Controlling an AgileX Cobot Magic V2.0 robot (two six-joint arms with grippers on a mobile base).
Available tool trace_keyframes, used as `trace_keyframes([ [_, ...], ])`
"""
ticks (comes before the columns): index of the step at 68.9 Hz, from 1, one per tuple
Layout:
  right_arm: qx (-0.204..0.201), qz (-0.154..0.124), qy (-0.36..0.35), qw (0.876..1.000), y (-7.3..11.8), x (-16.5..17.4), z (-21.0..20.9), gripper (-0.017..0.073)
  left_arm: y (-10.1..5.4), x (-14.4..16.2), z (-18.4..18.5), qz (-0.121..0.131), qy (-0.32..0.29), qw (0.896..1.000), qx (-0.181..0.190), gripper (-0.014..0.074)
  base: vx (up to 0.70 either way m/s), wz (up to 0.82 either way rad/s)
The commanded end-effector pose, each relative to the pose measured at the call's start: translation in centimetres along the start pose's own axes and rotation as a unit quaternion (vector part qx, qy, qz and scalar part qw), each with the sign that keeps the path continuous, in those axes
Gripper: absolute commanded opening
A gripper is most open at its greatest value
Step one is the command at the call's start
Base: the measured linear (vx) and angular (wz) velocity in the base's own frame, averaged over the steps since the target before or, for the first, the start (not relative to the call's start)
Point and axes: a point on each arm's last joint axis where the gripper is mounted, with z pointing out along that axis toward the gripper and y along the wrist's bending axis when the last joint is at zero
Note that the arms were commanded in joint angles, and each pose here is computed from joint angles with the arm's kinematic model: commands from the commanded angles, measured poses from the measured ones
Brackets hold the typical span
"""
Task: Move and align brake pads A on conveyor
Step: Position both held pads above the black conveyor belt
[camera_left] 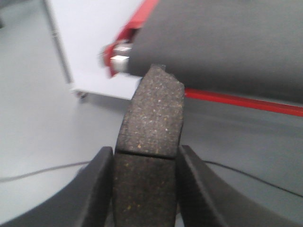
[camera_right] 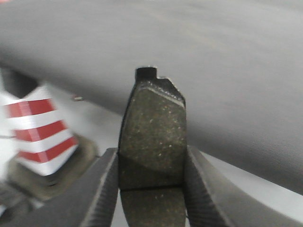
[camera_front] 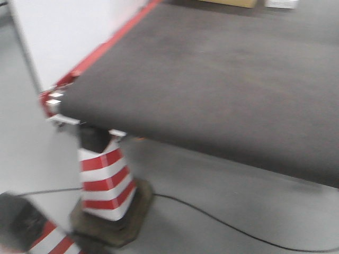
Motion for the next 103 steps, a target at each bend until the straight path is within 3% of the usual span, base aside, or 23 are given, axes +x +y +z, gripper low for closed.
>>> trace_keyframes([
  [1,0.012,-0.005,-0.058,0.998,-0.26,-1.7,-0.45,0.0014,0.05,-1.74,-0.46,-0.005,-0.059,0.998,-0.002,0.0146,0.19,-0.71],
  [39,0.013,-0.004,-0.058,0.998,-0.27,-1.7,-0.45,0.0014,0.05,-1.74,-0.46,-0.005,-0.059,0.998,-0.002,0.0146,0.18,-0.54],
  [103,0.013,-0.004,-0.058,0.998,-0.27,-1.7,-0.45,0.0014,0.05,-1.74,-0.46,-0.005,-0.059,0.998,-0.002,0.0146,0.23,-0.11],
])
